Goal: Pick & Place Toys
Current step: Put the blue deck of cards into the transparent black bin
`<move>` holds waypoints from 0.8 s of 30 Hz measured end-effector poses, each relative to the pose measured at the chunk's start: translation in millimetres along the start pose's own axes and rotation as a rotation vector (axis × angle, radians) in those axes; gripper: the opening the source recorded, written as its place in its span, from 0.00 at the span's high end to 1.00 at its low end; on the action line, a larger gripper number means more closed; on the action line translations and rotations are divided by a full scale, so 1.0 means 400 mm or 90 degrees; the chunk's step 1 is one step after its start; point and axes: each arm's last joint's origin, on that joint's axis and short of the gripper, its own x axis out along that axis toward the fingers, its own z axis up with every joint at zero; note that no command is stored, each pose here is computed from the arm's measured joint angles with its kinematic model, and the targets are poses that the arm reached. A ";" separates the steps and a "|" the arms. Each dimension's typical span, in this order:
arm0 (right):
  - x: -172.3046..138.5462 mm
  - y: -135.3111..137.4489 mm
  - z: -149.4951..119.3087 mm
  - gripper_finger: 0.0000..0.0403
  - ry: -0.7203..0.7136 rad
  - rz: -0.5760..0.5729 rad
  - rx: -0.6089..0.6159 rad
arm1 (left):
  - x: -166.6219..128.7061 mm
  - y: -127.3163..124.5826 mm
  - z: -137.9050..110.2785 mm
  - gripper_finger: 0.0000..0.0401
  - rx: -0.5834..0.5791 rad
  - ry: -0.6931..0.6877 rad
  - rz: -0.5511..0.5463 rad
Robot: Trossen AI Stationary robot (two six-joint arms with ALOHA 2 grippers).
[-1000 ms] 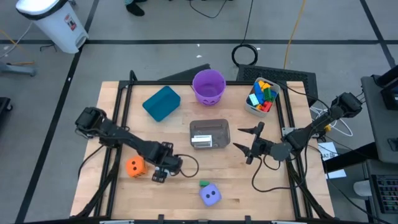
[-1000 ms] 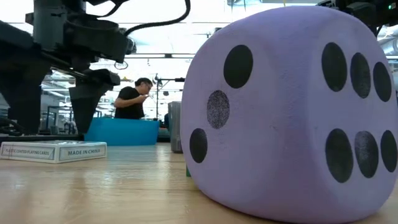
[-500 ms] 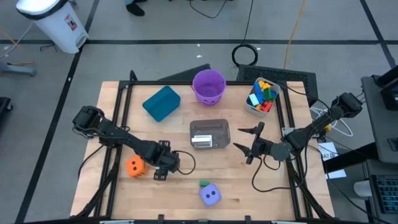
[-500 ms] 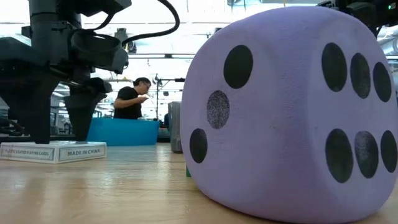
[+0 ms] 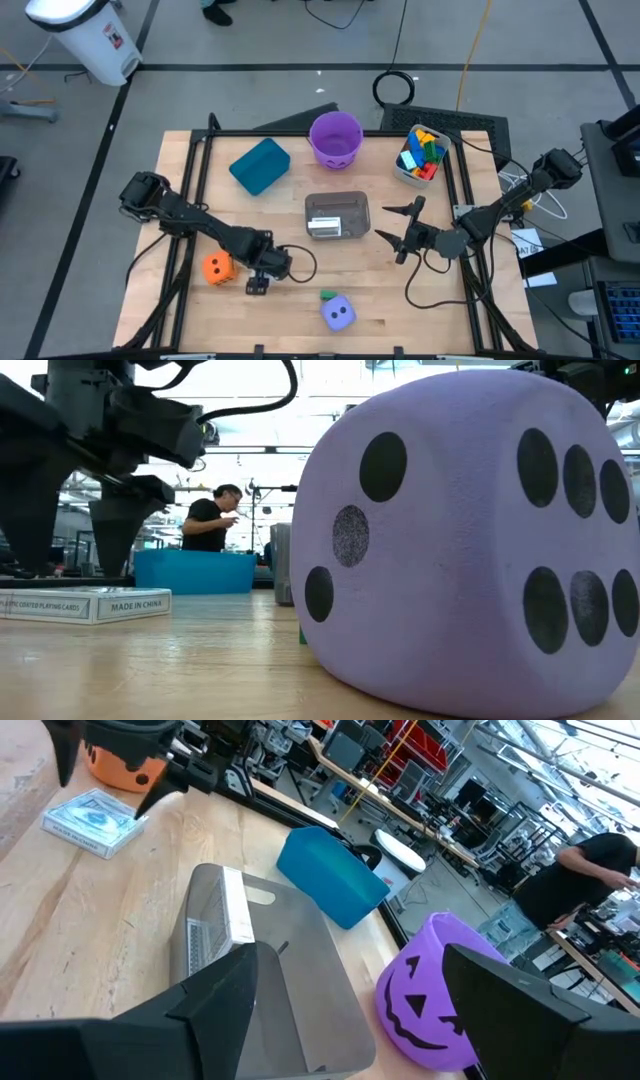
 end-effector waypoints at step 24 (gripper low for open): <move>0.000 0.000 0.000 0.28 0.000 0.000 0.001 | 0.034 -0.009 -0.038 0.14 0.068 -0.019 0.139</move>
